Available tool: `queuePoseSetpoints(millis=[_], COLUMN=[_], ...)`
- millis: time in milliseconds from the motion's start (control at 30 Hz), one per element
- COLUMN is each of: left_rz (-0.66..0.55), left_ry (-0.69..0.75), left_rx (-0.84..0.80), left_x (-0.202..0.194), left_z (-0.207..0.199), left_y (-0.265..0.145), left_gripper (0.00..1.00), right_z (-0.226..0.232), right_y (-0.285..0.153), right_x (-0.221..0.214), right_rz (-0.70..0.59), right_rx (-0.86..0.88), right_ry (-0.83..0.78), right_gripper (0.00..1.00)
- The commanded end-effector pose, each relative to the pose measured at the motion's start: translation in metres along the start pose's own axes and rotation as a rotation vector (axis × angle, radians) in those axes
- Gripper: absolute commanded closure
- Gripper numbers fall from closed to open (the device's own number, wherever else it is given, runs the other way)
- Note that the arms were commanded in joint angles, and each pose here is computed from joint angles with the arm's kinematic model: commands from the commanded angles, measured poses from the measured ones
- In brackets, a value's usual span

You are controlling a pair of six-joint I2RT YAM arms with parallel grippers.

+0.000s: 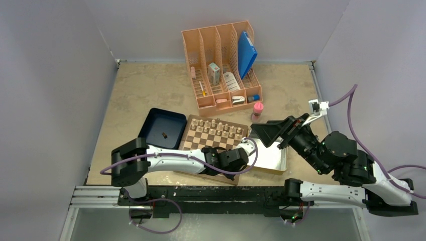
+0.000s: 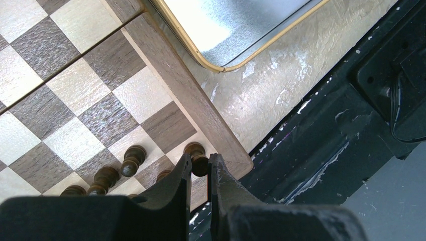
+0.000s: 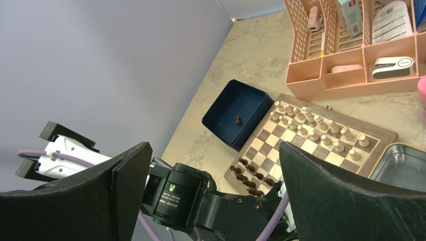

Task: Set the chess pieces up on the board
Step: Place the chess piece on the chessboard.

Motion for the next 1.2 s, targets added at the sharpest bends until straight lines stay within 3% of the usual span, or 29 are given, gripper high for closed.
queuePoseSetpoints(millis=[0, 733, 933, 1167], left_rz=[-0.014, 0.017, 0.015, -0.070], left_ry=[-0.024, -0.048, -0.049, -0.078], left_rx=[-0.014, -0.015, -0.012, -0.017], left_x=[0.005, 0.001, 0.002, 0.022], left_z=[-0.005, -0.006, -0.007, -0.006], left_y=[-0.006, -0.012, -0.012, -0.021], left_gripper=[1.00, 0.99, 0.82, 0.67], right_z=[0.006, 0.005, 0.006, 0.000], right_y=[-0.001, 0.004, 0.006, 0.012], right_x=[0.005, -0.001, -0.002, -0.010], right_rz=[-0.020, -0.007, -0.006, -0.006], right_rx=[0.028, 0.015, 0.016, -0.005], right_ry=[0.024, 0.005, 0.006, -0.026], right_gripper=[0.01, 0.01, 0.01, 0.01])
Point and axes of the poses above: each gripper's point midway between its finger pads, its own y axis out along the fingers, its own z axis along the line the jaws close on, x = y × z, the point moved 5 cm from there along -y, back along the fingers, and after that the axes turned 13 degrees about y, right-handed, at the moved point
